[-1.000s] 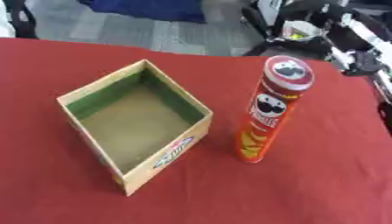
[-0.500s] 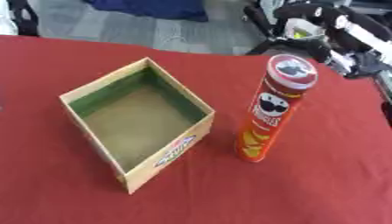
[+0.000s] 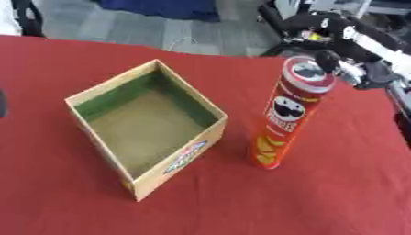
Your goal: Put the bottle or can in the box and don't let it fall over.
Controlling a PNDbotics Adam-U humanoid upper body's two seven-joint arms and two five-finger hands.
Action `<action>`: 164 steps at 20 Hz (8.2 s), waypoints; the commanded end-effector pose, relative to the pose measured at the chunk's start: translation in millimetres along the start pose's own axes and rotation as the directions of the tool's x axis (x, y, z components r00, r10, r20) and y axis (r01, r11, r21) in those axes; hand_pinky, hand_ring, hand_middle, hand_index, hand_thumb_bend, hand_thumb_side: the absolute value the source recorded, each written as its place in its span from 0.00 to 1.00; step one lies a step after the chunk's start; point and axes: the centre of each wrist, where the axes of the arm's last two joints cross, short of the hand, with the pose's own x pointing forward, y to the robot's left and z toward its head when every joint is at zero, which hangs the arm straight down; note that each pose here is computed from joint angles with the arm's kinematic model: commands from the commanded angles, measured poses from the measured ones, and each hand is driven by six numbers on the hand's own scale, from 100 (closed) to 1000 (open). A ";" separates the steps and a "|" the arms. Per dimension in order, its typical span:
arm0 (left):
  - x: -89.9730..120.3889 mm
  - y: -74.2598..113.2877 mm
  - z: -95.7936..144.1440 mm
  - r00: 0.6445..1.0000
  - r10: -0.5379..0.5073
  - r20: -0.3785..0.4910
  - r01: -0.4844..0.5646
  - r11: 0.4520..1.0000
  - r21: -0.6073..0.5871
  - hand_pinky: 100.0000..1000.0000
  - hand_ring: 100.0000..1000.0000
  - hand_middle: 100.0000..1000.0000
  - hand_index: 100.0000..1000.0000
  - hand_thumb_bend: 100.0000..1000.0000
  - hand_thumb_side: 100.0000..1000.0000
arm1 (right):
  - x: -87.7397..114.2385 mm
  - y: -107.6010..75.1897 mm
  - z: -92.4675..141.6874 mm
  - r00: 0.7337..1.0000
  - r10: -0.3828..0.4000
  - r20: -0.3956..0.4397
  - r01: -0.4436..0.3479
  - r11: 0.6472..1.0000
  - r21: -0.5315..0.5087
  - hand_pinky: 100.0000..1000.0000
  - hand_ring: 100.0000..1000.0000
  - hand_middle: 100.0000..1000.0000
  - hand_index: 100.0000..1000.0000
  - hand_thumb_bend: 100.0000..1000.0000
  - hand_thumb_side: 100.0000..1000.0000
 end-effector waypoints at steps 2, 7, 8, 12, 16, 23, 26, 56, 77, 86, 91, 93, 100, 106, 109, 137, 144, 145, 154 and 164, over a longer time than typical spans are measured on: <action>5.9 -1.6 -6.1 1.000 -0.016 0.009 0.016 0.999 -0.031 0.47 0.72 0.80 0.88 0.00 0.61 | 5.6 -8.1 -2.4 0.975 0.132 0.181 -0.168 0.964 0.204 0.90 0.89 0.87 0.95 0.00 0.88; 5.9 -1.6 -5.9 1.000 -0.017 0.007 0.018 0.999 -0.037 0.47 0.72 0.80 0.88 0.00 0.61 | 7.0 -6.0 -2.1 0.973 0.133 0.187 -0.173 0.961 0.214 0.90 0.89 0.87 0.94 0.00 0.89; 6.0 -1.6 -5.8 1.000 -0.018 0.007 0.018 0.999 -0.038 0.47 0.72 0.80 0.88 0.00 0.61 | 7.2 -5.4 -1.9 0.973 0.134 0.188 -0.174 0.961 0.216 0.90 0.89 0.87 0.94 0.00 0.89; 6.0 -1.7 -5.8 1.000 -0.019 0.004 0.019 0.999 -0.042 0.47 0.72 0.80 0.88 0.00 0.61 | 8.1 -3.5 -1.3 0.971 0.145 0.190 -0.187 0.957 0.221 0.91 0.89 0.87 0.94 0.00 0.90; 6.0 -1.6 -5.9 1.000 -0.020 0.003 0.020 0.999 -0.045 0.47 0.72 0.80 0.88 0.00 0.61 | 7.8 -0.3 -0.7 0.969 0.155 0.190 -0.197 0.953 0.229 0.91 0.89 0.87 0.94 0.00 0.91; 5.9 -1.7 -6.3 1.000 -0.018 0.004 0.018 0.999 -0.048 0.47 0.72 0.80 0.88 0.00 0.61 | 5.7 5.2 -0.3 0.967 0.168 0.191 -0.213 0.945 0.248 0.91 0.90 0.87 0.94 0.00 0.92; 5.8 -1.8 -6.4 1.000 -0.018 0.002 0.018 0.999 -0.050 0.47 0.72 0.80 0.88 0.00 0.61 | 4.9 7.7 0.5 0.967 0.171 0.188 -0.217 0.942 0.257 0.91 0.90 0.87 0.93 0.00 0.94; 5.5 -2.1 -7.2 1.000 -0.010 -0.004 0.010 0.998 -0.058 0.46 0.72 0.79 0.87 0.00 0.61 | 5.6 12.6 -1.8 0.943 0.265 0.201 -0.316 0.904 0.289 0.79 0.82 0.84 0.88 0.00 0.56; 5.3 -2.3 -8.4 1.000 0.000 -0.005 0.000 0.998 -0.060 0.46 0.74 0.76 0.83 0.00 0.61 | 5.6 26.9 -5.0 0.951 0.215 0.221 -0.290 0.867 0.405 0.38 0.64 0.75 0.78 0.00 0.00; 5.5 -2.1 -8.4 1.000 0.002 -0.005 -0.002 0.998 -0.060 0.46 0.74 0.74 0.81 0.00 0.61 | 3.6 29.7 -3.9 0.960 0.138 0.245 -0.225 0.898 0.378 0.26 0.55 0.51 0.59 0.00 0.00; 5.6 -2.1 -8.6 1.000 0.000 -0.006 -0.001 0.998 -0.064 0.46 0.74 0.74 0.80 0.00 0.61 | 2.3 29.7 -2.9 0.961 0.119 0.248 -0.204 0.913 0.352 0.19 0.46 0.43 0.54 0.00 0.00; 5.7 -2.1 -8.5 1.000 0.000 -0.006 -0.001 0.998 -0.064 0.46 0.74 0.73 0.80 0.00 0.61 | 2.9 29.4 -3.5 0.960 0.118 0.253 -0.201 0.919 0.338 0.15 0.43 0.39 0.50 0.00 0.00; 5.8 -2.0 -8.7 1.000 0.002 -0.003 -0.002 0.998 -0.065 0.46 0.74 0.72 0.79 0.00 0.61 | 9.9 26.5 -7.8 0.951 0.126 0.282 -0.202 0.945 0.256 0.05 0.36 0.36 0.40 0.00 0.00; 5.7 -2.1 -8.6 1.000 0.005 -0.004 -0.005 0.998 -0.063 0.46 0.74 0.72 0.78 0.00 0.61 | 17.6 14.5 -12.5 0.937 0.151 0.314 -0.207 0.967 0.151 0.00 0.32 0.33 0.37 0.02 0.00; 5.3 -2.3 -8.8 1.000 0.009 -0.006 -0.009 0.998 -0.063 0.46 0.74 0.72 0.77 0.00 0.61 | 19.5 6.3 -14.4 0.931 0.161 0.327 -0.209 0.971 0.118 0.00 0.31 0.32 0.36 0.00 0.00; 3.8 -6.4 -39.0 0.976 0.101 0.195 -0.123 0.987 0.104 0.64 0.89 0.88 0.83 0.16 0.69 | 38.6 -78.7 -69.2 0.879 0.178 0.443 -0.140 0.983 -0.118 0.02 0.29 0.32 0.36 0.22 0.00; 2.8 -10.7 -55.7 0.951 0.127 0.283 -0.163 0.981 0.106 0.68 0.90 0.89 0.82 0.40 0.49 | 20.7 -60.8 -81.2 0.876 0.175 0.449 -0.143 0.984 -0.105 0.01 0.29 0.32 0.37 0.17 0.00; 3.1 -11.1 -57.8 0.948 0.120 0.296 -0.156 0.983 0.101 0.69 0.91 0.89 0.82 0.44 0.45 | 18.4 -58.5 -82.4 0.876 0.174 0.450 -0.142 0.984 -0.104 0.01 0.29 0.32 0.37 0.15 0.00; 4.8 -14.3 -71.5 0.916 0.053 0.398 -0.113 0.985 0.130 0.86 0.93 0.87 0.81 0.69 0.40 | 6.2 -45.5 -88.0 0.880 0.166 0.445 -0.145 0.986 -0.081 0.01 0.29 0.32 0.37 0.08 0.00; 5.5 -17.2 -80.7 0.901 0.063 0.430 -0.119 0.987 0.106 0.85 0.92 0.86 0.80 0.70 0.41 | 0.2 -23.0 -95.2 0.888 0.128 0.441 -0.144 0.990 0.002 0.13 0.38 0.41 0.48 0.00 0.00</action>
